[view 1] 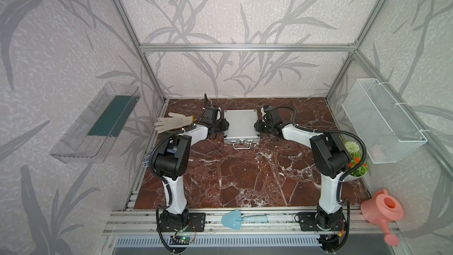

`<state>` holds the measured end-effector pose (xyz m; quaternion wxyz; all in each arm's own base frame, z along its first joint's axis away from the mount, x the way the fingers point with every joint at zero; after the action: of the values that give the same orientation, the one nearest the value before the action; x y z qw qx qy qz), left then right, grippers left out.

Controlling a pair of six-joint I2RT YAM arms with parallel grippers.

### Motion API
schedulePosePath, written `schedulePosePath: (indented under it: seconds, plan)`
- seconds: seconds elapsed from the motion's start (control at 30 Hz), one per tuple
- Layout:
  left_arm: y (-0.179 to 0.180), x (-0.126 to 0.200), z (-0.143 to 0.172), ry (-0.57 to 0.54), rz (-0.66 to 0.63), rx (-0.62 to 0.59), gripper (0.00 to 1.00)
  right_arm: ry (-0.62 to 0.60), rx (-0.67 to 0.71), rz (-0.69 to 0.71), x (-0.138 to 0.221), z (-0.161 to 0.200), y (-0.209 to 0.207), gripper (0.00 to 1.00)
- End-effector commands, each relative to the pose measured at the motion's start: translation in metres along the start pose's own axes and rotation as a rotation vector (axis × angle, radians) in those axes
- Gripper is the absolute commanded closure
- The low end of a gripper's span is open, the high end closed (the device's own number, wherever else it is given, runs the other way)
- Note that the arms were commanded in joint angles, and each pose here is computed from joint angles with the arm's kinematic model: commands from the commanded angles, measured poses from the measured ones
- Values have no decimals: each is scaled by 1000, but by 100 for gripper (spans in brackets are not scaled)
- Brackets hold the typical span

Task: Open the poker set cases
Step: Move the poker set case to the center of the board.

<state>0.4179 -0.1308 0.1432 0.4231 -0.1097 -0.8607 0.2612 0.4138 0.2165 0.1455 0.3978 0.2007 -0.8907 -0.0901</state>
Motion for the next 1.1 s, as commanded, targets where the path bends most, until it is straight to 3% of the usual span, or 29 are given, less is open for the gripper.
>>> schedulePosePath:
  seconds: [0.0, 0.27, 0.57, 1.07]
  plan:
    - [3, 13, 9, 52, -14, -3, 56, 49, 31, -7, -6, 7, -1, 68]
    - [-4, 23, 4, 39, 18, -8, 51, 47, 14, 1, 0, 11, -3, 68]
    - [-1, 24, 13, 45, 36, 24, 62, 54, -17, -23, 6, 28, -4, 71]
    - [-12, 39, 38, 51, 54, 20, 65, 51, -23, -38, 22, 47, 6, 74]
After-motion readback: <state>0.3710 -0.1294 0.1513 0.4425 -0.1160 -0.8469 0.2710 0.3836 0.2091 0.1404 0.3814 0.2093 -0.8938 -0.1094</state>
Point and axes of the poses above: each gripper's point midway between its finger pads, its own x axis back along the fingers, its own y axis along the line the jaws close on, z = x × y, the point moved 10 cm from there along x, back along the fingers, and after that the axes turned 9 degrees about x, right-handed, at the moved point
